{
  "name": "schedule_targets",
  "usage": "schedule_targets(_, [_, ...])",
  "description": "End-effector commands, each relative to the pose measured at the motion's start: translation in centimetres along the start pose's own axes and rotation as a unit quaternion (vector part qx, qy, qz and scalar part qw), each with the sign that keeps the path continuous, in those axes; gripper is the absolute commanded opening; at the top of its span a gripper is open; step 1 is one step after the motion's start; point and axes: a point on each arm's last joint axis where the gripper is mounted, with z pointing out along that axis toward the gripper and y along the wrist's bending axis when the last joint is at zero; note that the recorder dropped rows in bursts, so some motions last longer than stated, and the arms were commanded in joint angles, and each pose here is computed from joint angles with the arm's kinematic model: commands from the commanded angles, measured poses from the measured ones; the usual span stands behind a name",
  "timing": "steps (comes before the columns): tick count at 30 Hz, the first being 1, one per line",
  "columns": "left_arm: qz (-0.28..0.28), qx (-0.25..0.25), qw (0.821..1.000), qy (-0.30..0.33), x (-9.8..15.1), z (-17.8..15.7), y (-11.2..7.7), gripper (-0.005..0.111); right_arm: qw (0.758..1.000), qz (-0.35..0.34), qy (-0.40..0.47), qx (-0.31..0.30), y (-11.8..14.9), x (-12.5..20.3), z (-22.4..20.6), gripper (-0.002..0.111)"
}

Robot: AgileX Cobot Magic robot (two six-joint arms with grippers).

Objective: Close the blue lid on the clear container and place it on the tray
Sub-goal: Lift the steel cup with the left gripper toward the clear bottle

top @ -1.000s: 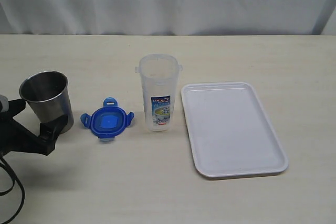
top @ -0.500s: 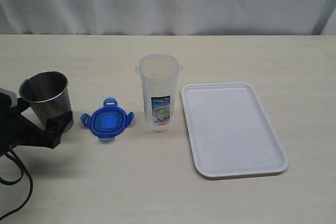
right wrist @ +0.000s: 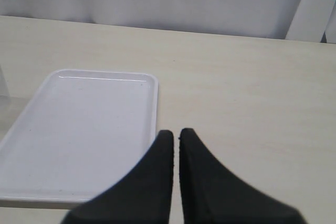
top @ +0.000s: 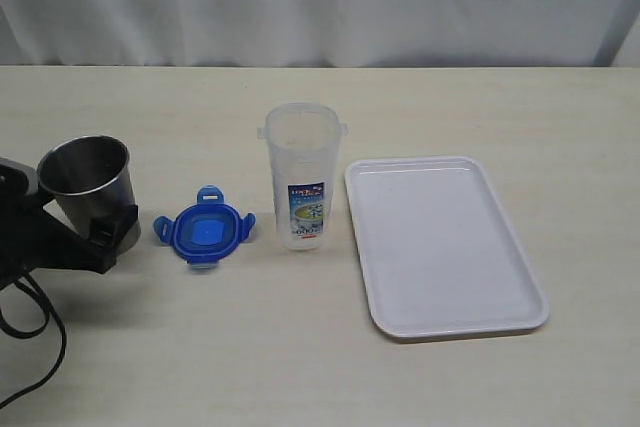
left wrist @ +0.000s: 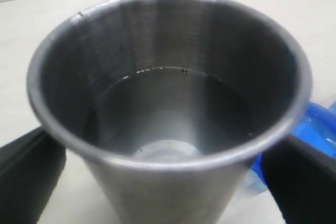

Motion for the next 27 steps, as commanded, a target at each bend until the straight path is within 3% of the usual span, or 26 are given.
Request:
schedule_targets(1, [0.0,-0.001,1.0,-0.022,-0.5,0.2,-0.1,0.105,1.0,-0.002,-0.002,-0.001,0.0,0.1,0.0,0.004])
schedule_targets(16, [-0.008,0.002,1.0,-0.022,0.7,2.6,0.5,0.105,1.0,-0.002,-0.002,-0.001,0.0,0.1,0.0,0.004])
schedule_targets(27, [-0.007,0.004,1.0,-0.029,0.5,2.6,0.4,0.105,1.0,-0.002,-0.002,-0.001,0.0,0.1,0.0,0.004])
